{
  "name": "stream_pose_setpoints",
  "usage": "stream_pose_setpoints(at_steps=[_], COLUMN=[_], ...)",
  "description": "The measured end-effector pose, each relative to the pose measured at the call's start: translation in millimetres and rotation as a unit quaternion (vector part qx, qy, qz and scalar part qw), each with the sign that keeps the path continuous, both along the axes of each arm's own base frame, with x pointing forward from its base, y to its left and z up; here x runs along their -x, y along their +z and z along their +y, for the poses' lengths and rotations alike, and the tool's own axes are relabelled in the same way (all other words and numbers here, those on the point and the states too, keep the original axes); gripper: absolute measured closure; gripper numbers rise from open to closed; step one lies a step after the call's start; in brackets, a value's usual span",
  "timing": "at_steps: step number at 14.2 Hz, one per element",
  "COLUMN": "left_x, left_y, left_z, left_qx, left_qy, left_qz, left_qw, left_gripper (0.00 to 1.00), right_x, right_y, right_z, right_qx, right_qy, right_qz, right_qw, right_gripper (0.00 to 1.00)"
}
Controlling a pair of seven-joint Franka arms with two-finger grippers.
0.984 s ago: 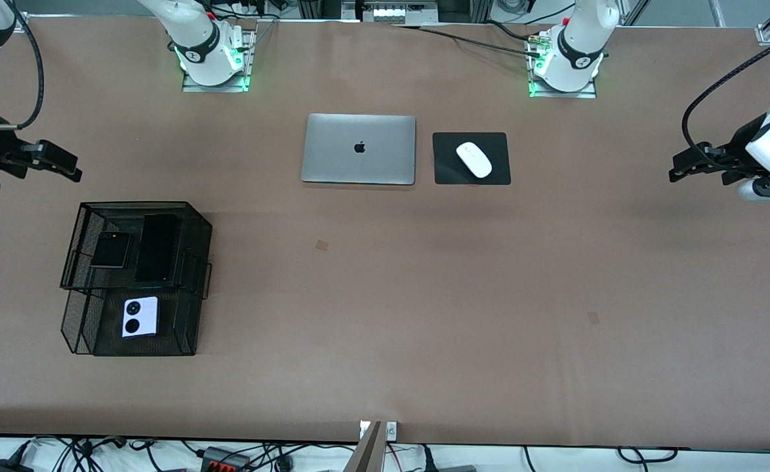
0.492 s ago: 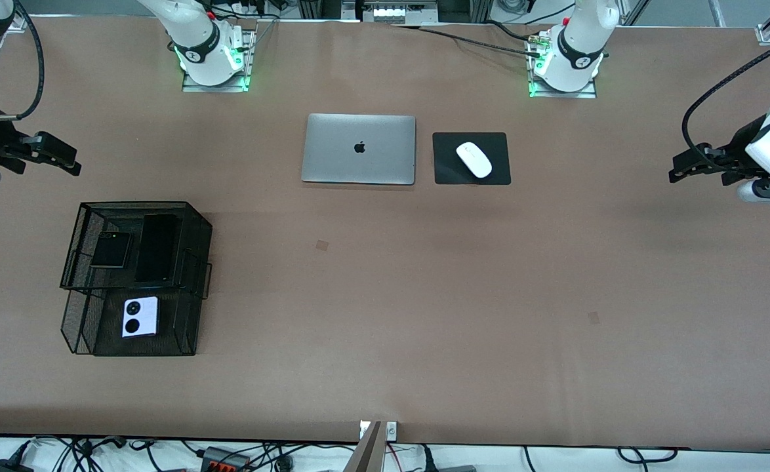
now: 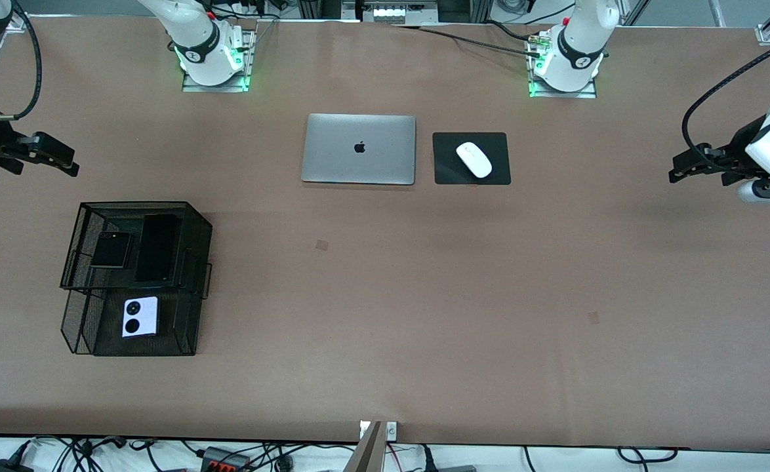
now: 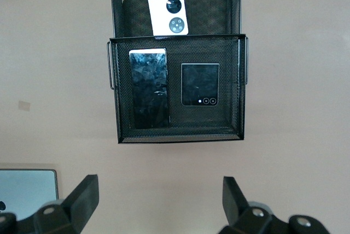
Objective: Place phones with both arms
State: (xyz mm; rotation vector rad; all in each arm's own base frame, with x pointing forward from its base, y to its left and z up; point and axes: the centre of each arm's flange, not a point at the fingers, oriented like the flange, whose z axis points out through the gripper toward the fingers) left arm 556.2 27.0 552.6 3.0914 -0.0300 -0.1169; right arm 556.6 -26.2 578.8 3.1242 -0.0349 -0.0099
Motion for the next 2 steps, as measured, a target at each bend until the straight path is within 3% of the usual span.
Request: stream_pose_setpoints(at_steps=[2], left_x=[0.0], left_y=[0.0], left_z=[0.0], left_qx=[0.000], left_qy=[0.000], left_qz=[0.000], left_qw=[1.000], left_gripper=[0.00], right_x=[0.0], right_y=[0.0], right_z=[-0.3], right_qx=[0.000], right_qy=[0.000], right_qz=[0.000], right_qw=[1.000], right_gripper=[0.00])
